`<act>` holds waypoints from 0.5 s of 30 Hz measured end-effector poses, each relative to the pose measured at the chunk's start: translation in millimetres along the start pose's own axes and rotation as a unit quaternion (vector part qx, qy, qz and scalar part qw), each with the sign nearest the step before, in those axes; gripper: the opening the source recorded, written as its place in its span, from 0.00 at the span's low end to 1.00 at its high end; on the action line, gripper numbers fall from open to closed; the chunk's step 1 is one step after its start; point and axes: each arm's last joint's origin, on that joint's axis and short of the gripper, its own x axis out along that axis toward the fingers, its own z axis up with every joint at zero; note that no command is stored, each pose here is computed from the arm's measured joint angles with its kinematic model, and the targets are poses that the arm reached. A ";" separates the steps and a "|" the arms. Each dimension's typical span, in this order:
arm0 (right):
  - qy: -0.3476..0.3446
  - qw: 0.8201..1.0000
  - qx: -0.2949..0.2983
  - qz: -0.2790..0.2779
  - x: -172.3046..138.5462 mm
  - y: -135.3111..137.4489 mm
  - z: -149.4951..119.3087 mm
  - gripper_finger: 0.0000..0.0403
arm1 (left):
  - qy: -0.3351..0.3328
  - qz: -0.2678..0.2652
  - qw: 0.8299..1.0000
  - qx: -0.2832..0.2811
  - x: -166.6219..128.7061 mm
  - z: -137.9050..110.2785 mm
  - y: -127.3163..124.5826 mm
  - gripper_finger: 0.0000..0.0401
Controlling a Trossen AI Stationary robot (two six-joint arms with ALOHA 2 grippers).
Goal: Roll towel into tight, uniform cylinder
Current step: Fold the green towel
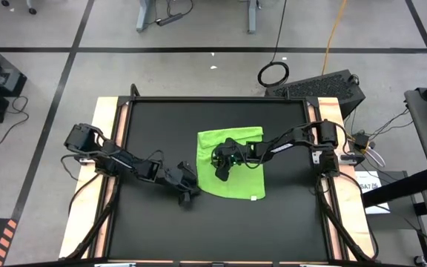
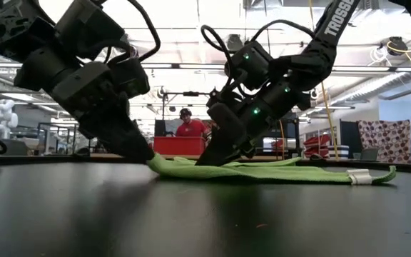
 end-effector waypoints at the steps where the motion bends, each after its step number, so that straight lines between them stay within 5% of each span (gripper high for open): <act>1: -0.001 1.000 0.002 -0.002 0.1 -1.2 0.4 0.24 | -0.003 0.000 1.000 0.002 1.9 0.1 0.0 0.48; 8: -0.006 1.000 0.010 -0.004 0.4 -3.9 1.5 0.14 | 0.006 -0.006 1.000 0.016 23.8 -5.1 1.1 0.32; 15: -0.005 1.000 0.025 -0.005 0.4 -9.8 2.6 0.07 | 0.006 -0.103 0.994 0.026 28.7 -9.8 -10.8 0.17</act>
